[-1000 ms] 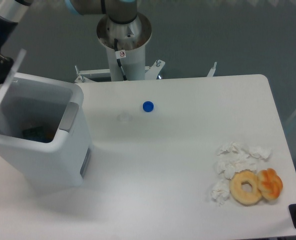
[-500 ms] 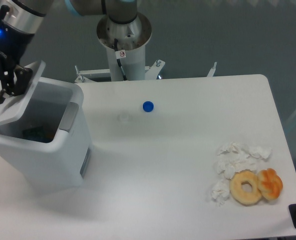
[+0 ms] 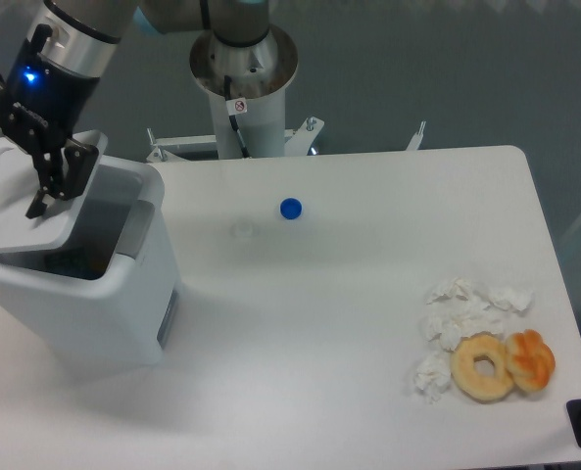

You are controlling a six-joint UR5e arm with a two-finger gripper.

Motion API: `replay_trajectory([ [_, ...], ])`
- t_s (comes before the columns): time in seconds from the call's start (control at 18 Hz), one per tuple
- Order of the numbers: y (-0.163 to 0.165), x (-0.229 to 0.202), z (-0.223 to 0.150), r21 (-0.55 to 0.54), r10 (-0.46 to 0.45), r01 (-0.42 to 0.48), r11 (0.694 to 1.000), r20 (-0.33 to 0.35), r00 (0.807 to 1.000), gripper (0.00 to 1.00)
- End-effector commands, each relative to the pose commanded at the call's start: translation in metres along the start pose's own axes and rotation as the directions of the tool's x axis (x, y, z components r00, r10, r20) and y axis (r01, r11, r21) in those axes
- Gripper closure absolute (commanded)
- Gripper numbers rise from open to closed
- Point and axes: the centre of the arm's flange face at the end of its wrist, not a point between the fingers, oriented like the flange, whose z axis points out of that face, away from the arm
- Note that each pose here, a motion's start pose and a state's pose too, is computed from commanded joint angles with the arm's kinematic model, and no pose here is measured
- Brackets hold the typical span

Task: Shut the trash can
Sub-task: 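Press the lid down onto the trash can rim with the gripper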

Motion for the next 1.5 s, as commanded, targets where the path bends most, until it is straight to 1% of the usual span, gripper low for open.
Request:
replay_trajectory([
  [0.11,0.002,-0.003,0.000,-0.002,0.003,-0.003,1.000,0.004,1.000,0.00],
  [0.22,0.004,-0.011,-0.001,-0.003,0.027,-0.027,1.000,0.012,1.000,0.00],
  [0.39,0.013,-0.018,0.005,-0.019,0.041,-0.041,0.999,0.008,0.999,0.00],
  [0.56,0.021,-0.032,0.004,-0.023,0.032,-0.032,0.999,0.018,0.999,0.00],
  [1.5,0.026,-0.032,0.007,-0.032,0.028,-0.028,0.999,0.015,0.999,0.00],
])
